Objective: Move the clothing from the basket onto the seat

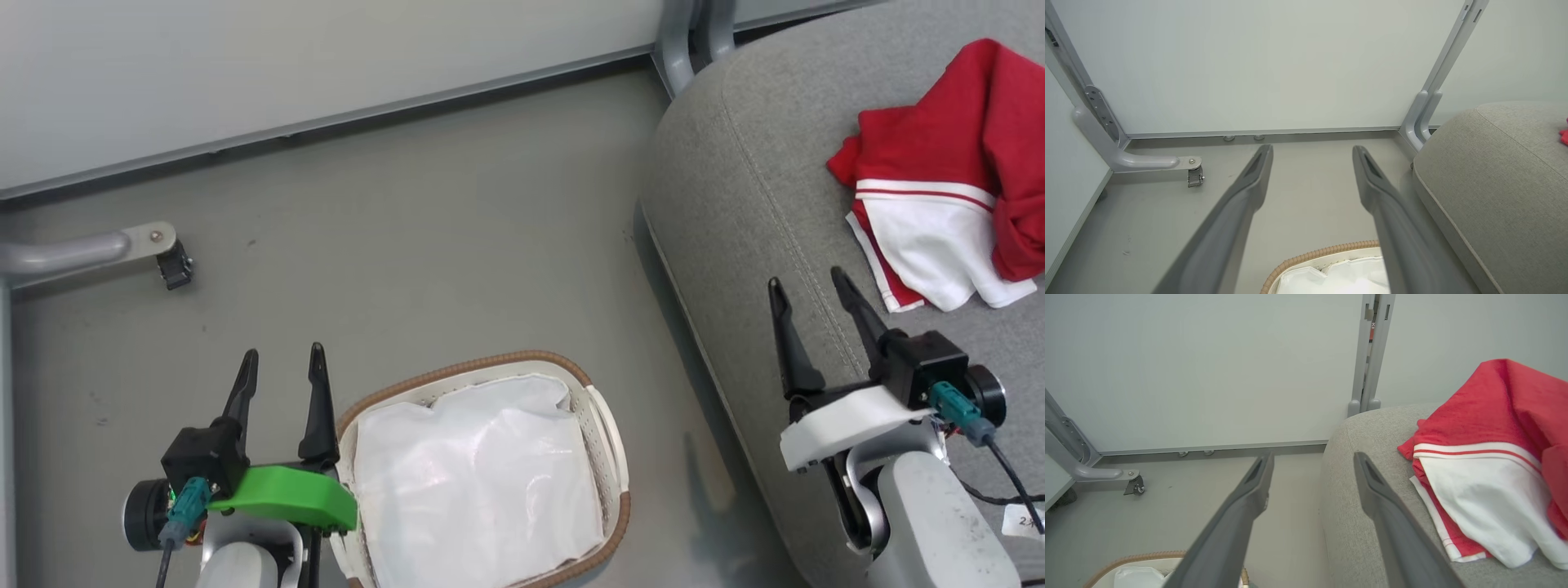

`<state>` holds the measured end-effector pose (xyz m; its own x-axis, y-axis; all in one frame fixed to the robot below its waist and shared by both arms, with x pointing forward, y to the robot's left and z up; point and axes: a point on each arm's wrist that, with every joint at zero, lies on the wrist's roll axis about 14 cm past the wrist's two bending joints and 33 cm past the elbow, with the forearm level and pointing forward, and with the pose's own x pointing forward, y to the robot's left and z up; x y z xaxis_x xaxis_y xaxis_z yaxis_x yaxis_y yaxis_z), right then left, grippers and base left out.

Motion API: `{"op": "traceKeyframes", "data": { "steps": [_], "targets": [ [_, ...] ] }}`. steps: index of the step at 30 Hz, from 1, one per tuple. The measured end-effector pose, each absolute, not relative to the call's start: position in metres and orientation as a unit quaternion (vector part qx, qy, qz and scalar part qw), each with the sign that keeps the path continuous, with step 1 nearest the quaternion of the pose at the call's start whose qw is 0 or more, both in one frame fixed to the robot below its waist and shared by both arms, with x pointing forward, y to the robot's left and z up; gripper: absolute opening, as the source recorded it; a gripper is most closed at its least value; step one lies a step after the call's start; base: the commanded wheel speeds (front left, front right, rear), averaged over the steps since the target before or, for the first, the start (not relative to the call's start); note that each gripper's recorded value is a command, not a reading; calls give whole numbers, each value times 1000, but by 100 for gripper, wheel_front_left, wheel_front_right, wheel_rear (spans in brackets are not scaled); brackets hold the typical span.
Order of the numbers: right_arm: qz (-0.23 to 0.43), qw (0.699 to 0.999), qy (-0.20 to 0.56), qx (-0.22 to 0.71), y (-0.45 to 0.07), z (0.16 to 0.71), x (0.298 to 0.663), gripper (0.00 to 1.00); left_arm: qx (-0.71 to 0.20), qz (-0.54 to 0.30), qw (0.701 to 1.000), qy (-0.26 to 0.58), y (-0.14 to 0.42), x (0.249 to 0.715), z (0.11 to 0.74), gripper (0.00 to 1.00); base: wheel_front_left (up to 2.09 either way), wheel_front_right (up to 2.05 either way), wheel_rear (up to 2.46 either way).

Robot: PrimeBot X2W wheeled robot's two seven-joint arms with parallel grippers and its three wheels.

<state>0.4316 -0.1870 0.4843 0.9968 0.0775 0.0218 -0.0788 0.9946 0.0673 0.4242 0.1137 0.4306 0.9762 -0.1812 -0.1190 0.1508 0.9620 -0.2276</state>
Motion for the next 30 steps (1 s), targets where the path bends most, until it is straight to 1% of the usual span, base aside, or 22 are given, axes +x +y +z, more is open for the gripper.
{"op": "traceKeyframes", "data": {
  "steps": [11, 23, 24, 30],
  "targets": [
    [66, 997, 5, 47, -161, 478, 403, 100, -115, -48, 990, 65, 139, 388, 440, 100, 0, 0, 0],
    [74, 996, 16, 55, -151, 473, 381, 100, -128, -39, 989, 69, 146, 360, 439, 100, 0, 0, 0],
    [75, 995, 18, 56, -150, 471, 380, 0, -128, -39, 988, 71, 145, 359, 438, 0, 0, 0, 0],
    [69, 994, 50, 72, -149, 453, 370, 0, -138, -33, 985, 96, 145, 353, 424, 0, 0, 0, 0]
  ]
}}
